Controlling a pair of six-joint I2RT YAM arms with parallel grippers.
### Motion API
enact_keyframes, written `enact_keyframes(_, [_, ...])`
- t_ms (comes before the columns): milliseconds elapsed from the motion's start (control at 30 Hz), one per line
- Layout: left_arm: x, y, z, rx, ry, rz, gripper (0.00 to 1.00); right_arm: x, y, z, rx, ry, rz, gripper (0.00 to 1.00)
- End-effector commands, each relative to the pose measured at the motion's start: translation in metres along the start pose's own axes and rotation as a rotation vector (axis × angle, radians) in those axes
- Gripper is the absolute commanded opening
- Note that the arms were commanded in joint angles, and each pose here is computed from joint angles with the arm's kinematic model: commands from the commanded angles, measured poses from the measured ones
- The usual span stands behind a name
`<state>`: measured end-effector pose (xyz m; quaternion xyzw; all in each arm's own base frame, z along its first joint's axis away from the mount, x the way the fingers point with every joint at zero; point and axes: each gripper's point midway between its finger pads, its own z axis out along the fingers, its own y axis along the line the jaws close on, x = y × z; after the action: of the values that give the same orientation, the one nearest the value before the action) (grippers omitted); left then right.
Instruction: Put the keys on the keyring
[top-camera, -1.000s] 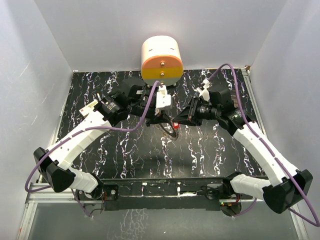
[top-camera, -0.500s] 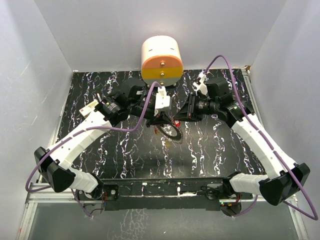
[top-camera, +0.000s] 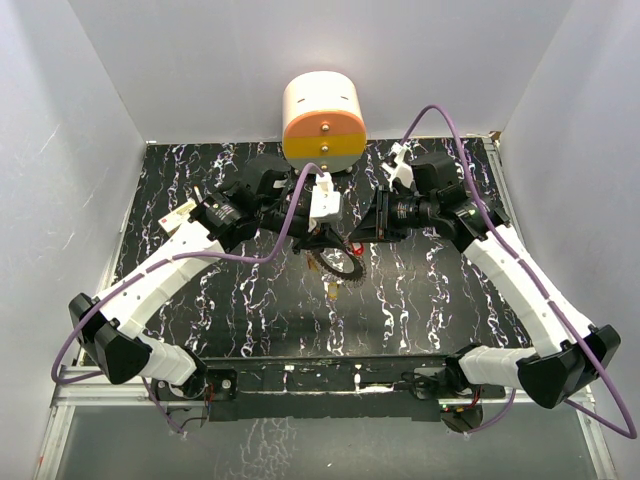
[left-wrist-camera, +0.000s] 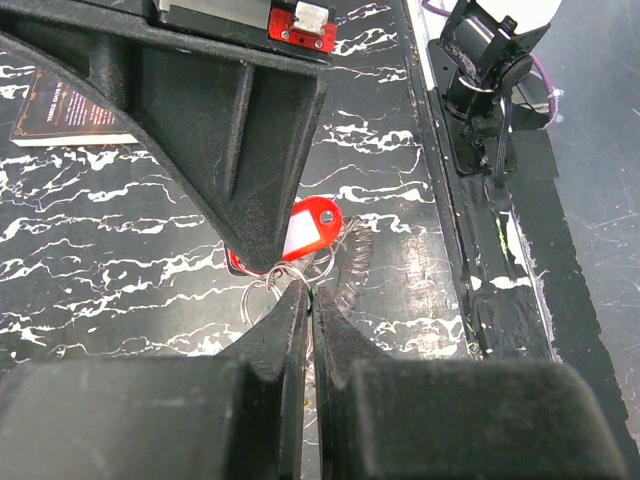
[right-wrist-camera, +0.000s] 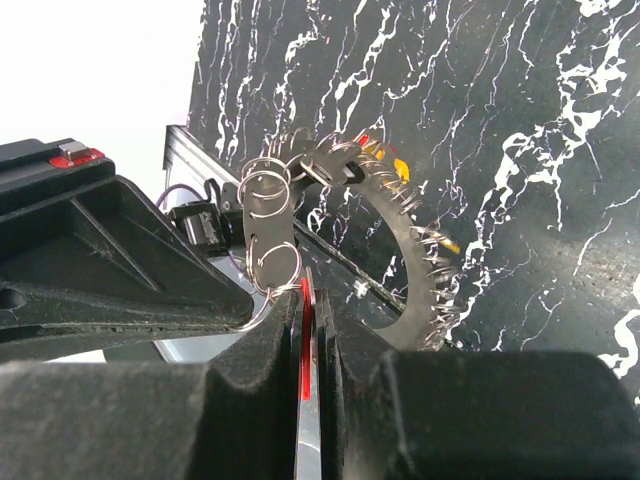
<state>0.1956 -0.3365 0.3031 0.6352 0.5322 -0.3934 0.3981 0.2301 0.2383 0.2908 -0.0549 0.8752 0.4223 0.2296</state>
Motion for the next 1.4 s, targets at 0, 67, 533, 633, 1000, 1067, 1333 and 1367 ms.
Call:
enact_keyframes(0, [-0.046,-0.038,-0.014,0.14,-0.13,0.07,0.0,-0.036,-0.021,-0.006,0.14,-0.139,-0.122,0.08])
enact_keyframes(67, [-0.047,-0.039,-0.015,0.148,-0.135,0.071,0.0,-0.038,-0.022,-0.006,0.147,-0.133,-0.152,0.08])
enact_keyframes(533, [-0.033,-0.048,-0.019,0.15,-0.128,0.16,0.0,-0.033,-0.001,-0.006,0.027,-0.053,-0.282,0.08])
enact_keyframes(633, [-0.031,-0.044,-0.021,0.093,-0.143,0.238,0.0,-0.033,0.004,-0.008,0.012,-0.046,-0.287,0.08])
enact_keyframes(1000, [-0.017,-0.043,-0.017,0.079,-0.154,0.387,0.0,-0.032,0.02,-0.014,-0.04,-0.028,-0.285,0.08])
enact_keyframes(1067, [-0.015,-0.043,-0.015,0.081,-0.158,0.401,0.0,-0.032,0.025,-0.015,-0.058,-0.016,-0.286,0.08])
enact_keyframes(1333, [-0.013,-0.049,-0.012,0.107,-0.202,0.514,0.0,-0.027,0.025,-0.013,-0.063,0.028,-0.288,0.08])
enact_keyframes(1367, [-0.012,-0.05,-0.012,0.108,-0.207,0.526,0.0,-0.027,0.025,-0.013,-0.058,0.033,-0.288,0.08])
